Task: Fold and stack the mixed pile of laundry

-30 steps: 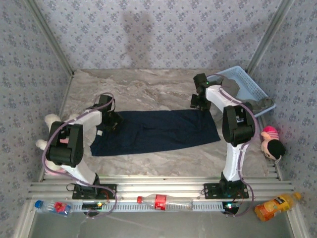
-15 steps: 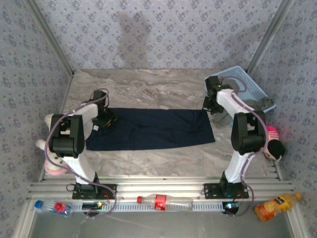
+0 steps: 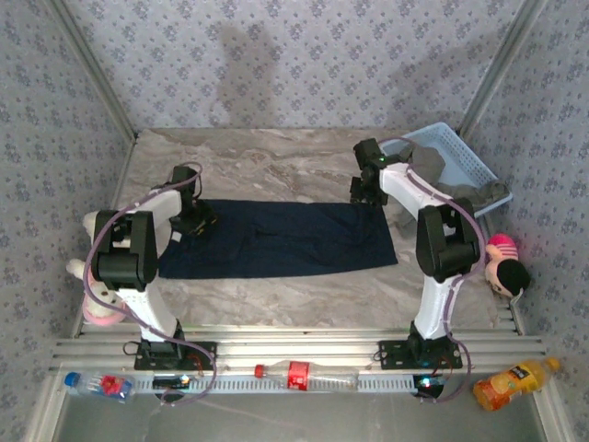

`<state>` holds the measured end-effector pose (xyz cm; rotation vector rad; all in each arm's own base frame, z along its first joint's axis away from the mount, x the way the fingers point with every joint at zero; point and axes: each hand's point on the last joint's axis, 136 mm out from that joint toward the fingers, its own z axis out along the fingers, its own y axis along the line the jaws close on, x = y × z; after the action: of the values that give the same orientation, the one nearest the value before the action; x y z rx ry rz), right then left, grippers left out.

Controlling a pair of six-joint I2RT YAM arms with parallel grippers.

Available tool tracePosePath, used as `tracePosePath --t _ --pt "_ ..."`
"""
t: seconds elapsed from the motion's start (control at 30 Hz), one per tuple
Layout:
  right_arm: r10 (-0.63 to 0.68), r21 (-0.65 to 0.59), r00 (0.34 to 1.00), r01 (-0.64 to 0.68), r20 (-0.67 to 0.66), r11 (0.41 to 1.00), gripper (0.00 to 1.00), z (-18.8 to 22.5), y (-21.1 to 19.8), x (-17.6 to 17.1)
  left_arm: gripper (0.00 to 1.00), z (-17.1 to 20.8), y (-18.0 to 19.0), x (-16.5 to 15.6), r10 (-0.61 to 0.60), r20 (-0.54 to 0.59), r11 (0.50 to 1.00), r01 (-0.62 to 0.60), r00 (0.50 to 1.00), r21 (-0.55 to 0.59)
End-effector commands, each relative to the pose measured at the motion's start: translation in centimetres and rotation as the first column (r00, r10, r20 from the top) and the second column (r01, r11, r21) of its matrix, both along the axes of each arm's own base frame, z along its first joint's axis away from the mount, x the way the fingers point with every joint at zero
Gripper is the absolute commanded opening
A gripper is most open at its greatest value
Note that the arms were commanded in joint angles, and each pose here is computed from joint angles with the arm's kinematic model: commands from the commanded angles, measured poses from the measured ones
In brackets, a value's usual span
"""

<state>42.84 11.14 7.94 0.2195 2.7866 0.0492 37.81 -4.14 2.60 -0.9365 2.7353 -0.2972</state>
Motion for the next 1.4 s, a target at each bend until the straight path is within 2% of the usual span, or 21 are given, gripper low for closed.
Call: tracePosePath --t 0.0,0.1,0.17,0.23,0.3,0.43,0.6,0.67,0.83,0.93,1.07,1.13,1.23,1.37 --pt "0.035 -0.047 0.999 -0.036 -0.036 0.998 0.37 -1.0 -0.3 0.3 0.43 -1.9 0.5 -2.7 -0.012 -0.11 0.999 0.016 0.994 0.032" --pt "0.055 -0.071 0.995 -0.061 -0.077 0.996 0.34 -2.0 0.3 -0.5 0.43 -2.0 0.6 -2.8 -0.003 -0.111 0.999 0.007 0.994 0.032" --pt "0.048 -0.093 0.995 -0.056 -0.091 0.994 0.28 -2.3 0.0 -0.8 0.43 -2.0 0.5 -2.9 -0.002 -0.111 1.0 0.005 0.994 0.03" --pt "0.033 -0.108 0.996 -0.042 -0.086 0.993 0.12 -2.1 -0.5 -0.9 0.43 -2.0 0.6 -2.8 0.0 -0.11 0.999 0.004 0.994 0.033" --pt "0.014 -0.122 0.998 -0.021 -0.059 0.992 0.03 -1.1 -1.1 -0.7 0.43 -2.0 0.7 -2.9 0.0 -0.113 0.999 0.005 0.994 0.04" --pt "-0.091 -0.144 0.996 0.087 -0.02 0.986 0.02 0.9 -3.9 -1.2 0.43 -2.1 1.0 -3.0 -0.002 -0.121 0.999 0.009 0.993 0.054" --pt "-0.259 -0.014 0.964 0.258 -0.057 0.966 0.04 -0.6 -6.8 -2.9 0.43 -2.2 1.3 -3.3 -0.003 -0.128 0.998 0.011 0.992 0.064" --pt "-0.308 0.001 0.948 0.309 -0.075 0.951 0.04 -1.2 -7.6 -3.3 0.43 -2.0 1.4 -3.3 -0.006 -0.13 0.997 0.016 0.992 0.07" --pt "-0.327 -0.025 0.942 0.326 -0.077 0.945 0.11 -1.2 -8.1 -3.2 0.43 -1.1 1.3 -2.8 -0.019 -0.117 0.997 0.027 0.993 0.071" --pt "-0.298 -0.072 0.95 0.293 -0.094 0.954 0.29 -1.0 -7.9 -3.6 0.46 0.4 0.8 -2.2 -0.029 -0.088 0.998 0.033 0.996 0.045" --pt "-0.259 -0.076 0.963 0.254 -0.073 0.964 0.43 0.3 -7.5 -4.3 0.59 4.1 -0.3 -1.2 -0.086 -0.024 0.996 0.087 0.996 0.012" --pt "-0.241 -0.049 0.969 0.239 -0.051 0.97 0.48 0.7 -7.1 -4.4 0.62 6.0 -1.2 -1.1 -0.136 0.0 0.991 0.136 0.991 0.01" --pt "-0.193 0.056 0.98 0.195 -0.037 0.979 0.52 0.7 -5.4 -4.0 0.62 7.9 -3.9 -1.6 -0.243 0.023 0.97 0.243 0.97 0.003" --pt "-0.161 0.067 0.985 0.165 -0.057 0.984 0.52 0.1 -4.5 -3.2 0.57 8.5 -10.2 -3.9 -0.406 0.035 0.911 0.408 0.913 -0.065"
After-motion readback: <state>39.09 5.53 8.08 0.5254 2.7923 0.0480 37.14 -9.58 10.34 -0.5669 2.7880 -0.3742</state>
